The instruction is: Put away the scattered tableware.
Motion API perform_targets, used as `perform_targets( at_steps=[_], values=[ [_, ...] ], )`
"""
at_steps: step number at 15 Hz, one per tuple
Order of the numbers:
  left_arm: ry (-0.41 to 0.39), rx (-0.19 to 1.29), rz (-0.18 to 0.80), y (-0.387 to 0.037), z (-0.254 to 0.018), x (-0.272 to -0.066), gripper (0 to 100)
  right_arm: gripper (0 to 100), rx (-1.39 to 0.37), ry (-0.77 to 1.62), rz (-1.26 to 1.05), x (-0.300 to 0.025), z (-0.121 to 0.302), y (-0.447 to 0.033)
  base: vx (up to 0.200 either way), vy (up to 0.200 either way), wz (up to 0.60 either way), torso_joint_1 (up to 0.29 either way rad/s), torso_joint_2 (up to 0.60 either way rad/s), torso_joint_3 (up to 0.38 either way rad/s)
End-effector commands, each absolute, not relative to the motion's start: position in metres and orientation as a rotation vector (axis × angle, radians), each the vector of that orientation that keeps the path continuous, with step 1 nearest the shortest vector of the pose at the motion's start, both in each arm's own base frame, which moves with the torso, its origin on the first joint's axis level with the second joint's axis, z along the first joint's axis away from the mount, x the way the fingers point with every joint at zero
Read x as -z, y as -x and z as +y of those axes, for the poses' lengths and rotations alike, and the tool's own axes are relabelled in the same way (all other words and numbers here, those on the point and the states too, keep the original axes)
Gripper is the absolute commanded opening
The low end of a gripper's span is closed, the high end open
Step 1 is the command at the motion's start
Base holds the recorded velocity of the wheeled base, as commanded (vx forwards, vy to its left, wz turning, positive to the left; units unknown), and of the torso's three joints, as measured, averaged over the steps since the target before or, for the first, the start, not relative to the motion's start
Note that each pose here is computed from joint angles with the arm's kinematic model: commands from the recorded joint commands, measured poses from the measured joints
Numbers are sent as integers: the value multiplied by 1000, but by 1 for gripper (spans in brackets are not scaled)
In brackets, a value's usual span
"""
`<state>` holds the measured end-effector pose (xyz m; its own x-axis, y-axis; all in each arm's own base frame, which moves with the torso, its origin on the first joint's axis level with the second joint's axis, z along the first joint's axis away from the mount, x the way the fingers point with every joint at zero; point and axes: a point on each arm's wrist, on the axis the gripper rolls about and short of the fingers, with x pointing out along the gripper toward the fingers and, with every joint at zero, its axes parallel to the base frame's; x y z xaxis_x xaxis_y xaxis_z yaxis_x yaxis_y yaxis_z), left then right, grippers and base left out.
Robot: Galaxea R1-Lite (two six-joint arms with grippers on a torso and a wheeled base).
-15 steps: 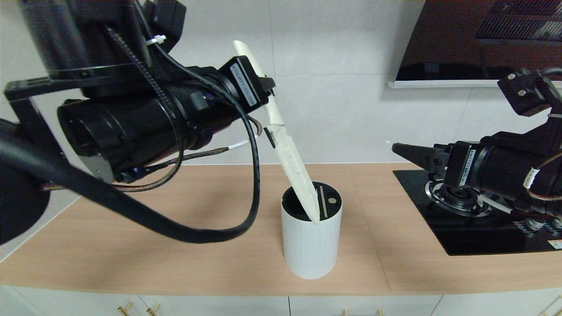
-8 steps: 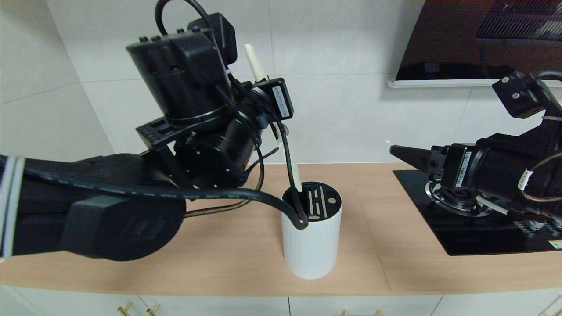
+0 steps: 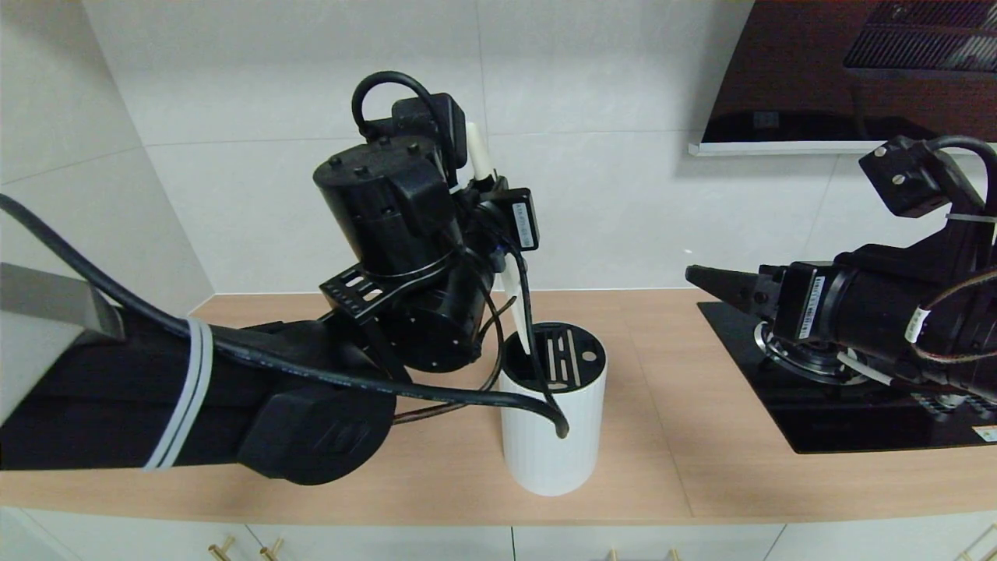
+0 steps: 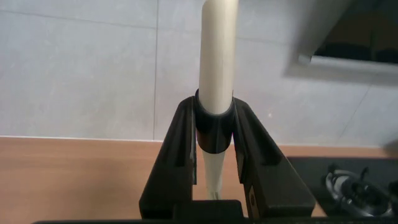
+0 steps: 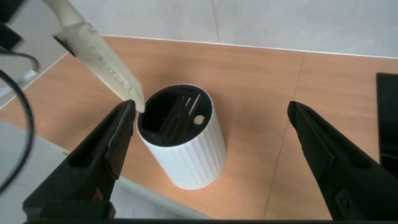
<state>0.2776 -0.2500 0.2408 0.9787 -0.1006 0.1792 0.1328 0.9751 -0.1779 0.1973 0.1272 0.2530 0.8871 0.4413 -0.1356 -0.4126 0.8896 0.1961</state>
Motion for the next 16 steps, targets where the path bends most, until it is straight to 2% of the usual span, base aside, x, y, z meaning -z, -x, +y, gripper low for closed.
perform_targets(
  at_steps=[1,9,13,16],
  values=[
    [173,119,-150,-283,-257,-228,0,100,-446,-162,184,-252,128,-199,0,0,0,0,0,0],
    [156,128,-125,-285,-270,-210,0,100,-445,-161,189,-250,128,-199,0,0,0,0,0,0],
    [154,127,-123,-285,-270,-209,0,100,-444,-159,194,-249,129,-200,0,0,0,0,0,0],
    [129,125,-93,-291,-276,-193,0,100,-444,-159,194,-249,129,-200,0,0,0,0,0,0]
  ],
)
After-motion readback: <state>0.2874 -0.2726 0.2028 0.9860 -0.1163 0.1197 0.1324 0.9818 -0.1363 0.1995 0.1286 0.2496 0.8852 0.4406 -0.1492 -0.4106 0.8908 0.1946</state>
